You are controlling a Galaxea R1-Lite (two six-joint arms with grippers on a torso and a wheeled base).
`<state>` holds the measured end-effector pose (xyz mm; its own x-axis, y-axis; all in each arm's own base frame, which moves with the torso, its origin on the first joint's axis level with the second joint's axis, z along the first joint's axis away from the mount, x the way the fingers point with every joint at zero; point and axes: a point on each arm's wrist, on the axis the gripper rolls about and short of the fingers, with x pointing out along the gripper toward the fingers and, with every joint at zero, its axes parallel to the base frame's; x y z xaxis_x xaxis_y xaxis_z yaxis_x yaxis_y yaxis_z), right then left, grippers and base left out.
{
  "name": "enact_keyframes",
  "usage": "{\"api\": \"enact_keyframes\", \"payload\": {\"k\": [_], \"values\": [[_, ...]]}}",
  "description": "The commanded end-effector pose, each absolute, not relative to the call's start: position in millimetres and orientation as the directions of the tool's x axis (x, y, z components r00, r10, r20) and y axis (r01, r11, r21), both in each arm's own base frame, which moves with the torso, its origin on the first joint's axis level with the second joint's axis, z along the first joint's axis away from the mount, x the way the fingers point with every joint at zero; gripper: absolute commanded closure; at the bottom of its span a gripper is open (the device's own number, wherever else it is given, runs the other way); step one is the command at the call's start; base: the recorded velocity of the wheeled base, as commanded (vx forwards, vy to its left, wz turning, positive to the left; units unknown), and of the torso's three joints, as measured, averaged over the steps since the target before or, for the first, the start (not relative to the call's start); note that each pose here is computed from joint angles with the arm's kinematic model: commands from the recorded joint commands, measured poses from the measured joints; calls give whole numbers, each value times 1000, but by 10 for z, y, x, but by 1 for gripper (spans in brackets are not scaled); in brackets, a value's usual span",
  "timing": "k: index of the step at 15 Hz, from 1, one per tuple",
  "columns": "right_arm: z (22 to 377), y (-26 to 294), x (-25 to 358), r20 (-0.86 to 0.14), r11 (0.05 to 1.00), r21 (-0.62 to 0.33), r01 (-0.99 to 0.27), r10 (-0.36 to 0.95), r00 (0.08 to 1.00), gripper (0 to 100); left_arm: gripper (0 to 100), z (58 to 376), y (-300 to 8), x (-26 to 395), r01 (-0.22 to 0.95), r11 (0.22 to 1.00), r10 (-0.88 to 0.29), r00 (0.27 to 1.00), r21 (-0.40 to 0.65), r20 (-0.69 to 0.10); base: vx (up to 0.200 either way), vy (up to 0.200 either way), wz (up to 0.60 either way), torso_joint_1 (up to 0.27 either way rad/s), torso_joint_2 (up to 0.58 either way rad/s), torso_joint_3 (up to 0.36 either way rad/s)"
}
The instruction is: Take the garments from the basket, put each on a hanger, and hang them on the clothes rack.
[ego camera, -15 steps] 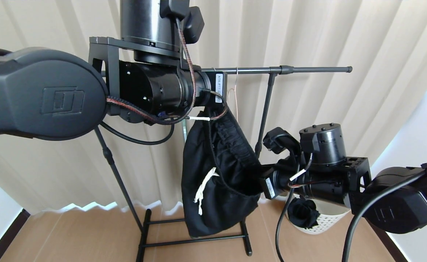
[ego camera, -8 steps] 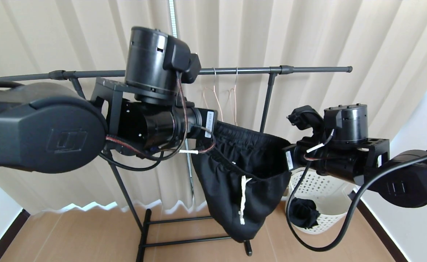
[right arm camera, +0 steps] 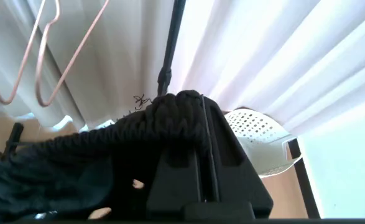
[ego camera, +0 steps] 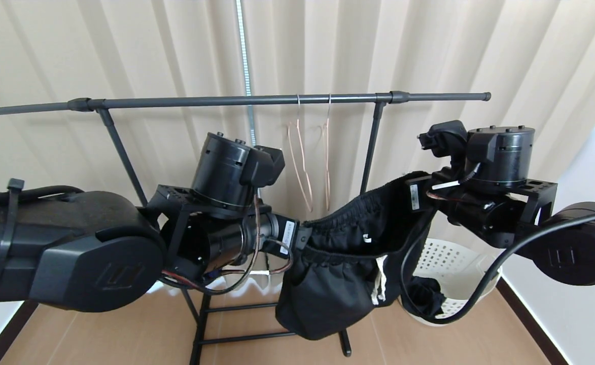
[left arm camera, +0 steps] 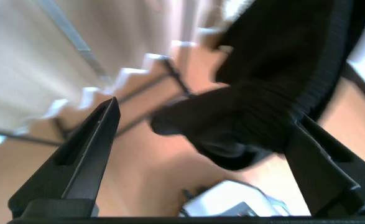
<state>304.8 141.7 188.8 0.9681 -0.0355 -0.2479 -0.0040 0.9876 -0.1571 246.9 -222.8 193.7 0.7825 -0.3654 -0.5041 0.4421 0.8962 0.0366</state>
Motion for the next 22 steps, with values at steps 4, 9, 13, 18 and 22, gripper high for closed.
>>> {"api": "enact_keyframes", "payload": {"k": [4, 9, 13, 18, 22], "values": [[1804, 1437, 3141, -253, 978, -200, 57, -108, 961, 100, 0, 2146, -1985, 2361, 590, 787, -597, 657, -179, -460, 0, 0, 0, 0, 0, 0], [1808, 1375, 3171, -252, 975, -210, 74, -127, 959, 100, 0, 2012, -1892, 2530, 566, 799, -590, 669, -205, -451, 0, 0, 0, 0, 0, 0], [1858, 1256, 3204, -239, 970, -220, 106, -159, 958, 100, 0, 1732, -2000, 2757, 447, 892, -424, 769, -73, -478, 50, 0, 0, 1, 1, 1], [1887, 1205, 3204, -232, 968, -222, 119, -171, 958, 100, 0, 1726, -2070, 2831, 426, 903, -408, 804, -60, -432, 200, 0, 0, -1, 4, 5], [1864, 1209, 3214, -238, 967, -226, 118, -172, 956, 100, 0, 1747, -2076, 2845, 417, 907, -406, 825, -62, -394, 100, 0, 0, 4, 1, 2]]}}
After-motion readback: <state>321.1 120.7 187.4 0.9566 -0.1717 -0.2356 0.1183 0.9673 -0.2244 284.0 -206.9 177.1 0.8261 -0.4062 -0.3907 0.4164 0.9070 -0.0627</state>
